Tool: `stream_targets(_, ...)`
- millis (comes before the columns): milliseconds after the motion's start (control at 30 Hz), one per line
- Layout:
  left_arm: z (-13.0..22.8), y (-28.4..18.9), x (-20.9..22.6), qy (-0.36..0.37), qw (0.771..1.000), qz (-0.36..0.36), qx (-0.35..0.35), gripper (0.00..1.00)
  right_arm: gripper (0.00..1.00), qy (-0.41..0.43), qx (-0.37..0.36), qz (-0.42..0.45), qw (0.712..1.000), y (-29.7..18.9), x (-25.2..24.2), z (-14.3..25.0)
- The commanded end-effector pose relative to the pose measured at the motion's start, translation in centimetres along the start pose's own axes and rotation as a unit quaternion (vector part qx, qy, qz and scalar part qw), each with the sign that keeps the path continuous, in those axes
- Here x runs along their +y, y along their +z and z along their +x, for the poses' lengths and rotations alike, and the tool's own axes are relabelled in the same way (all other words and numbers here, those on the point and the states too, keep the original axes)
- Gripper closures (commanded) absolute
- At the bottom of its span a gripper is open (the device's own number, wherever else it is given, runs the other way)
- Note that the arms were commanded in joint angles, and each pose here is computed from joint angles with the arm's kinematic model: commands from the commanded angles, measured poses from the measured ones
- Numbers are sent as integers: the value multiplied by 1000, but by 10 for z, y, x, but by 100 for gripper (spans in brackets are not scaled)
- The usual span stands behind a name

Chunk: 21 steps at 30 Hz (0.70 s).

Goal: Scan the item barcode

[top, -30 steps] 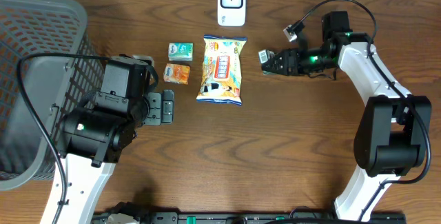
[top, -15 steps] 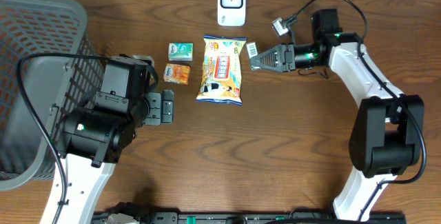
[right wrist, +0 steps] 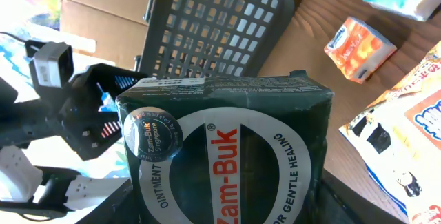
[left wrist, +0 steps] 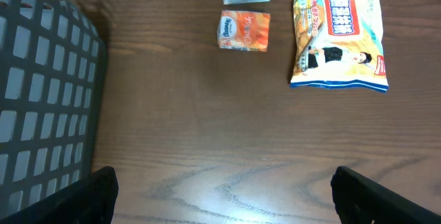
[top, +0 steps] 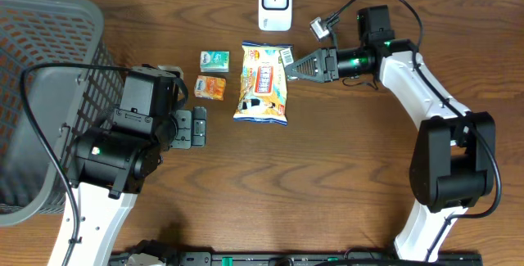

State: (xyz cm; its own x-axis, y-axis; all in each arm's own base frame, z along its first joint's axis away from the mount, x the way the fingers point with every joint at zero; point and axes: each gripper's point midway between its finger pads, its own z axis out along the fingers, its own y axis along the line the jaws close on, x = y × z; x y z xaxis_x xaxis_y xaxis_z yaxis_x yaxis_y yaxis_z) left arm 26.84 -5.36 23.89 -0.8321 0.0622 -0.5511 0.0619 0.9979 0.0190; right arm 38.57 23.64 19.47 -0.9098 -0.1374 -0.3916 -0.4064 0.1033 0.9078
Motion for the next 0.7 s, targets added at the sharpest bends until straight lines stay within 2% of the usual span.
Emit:
stream_targets(0,-3,-2,1,0,1000,-3,-3,2,45,2,6,-7,1000,5,8,1)
stream_targets(467,-3,-2,1,0,1000,-3,-3,2,45,1,6,-3,1000,6,7,1)
stream_targets(667,-3,-2,1,0,1000,-3,-3,2,47,8,3,33,999,6,-5,0)
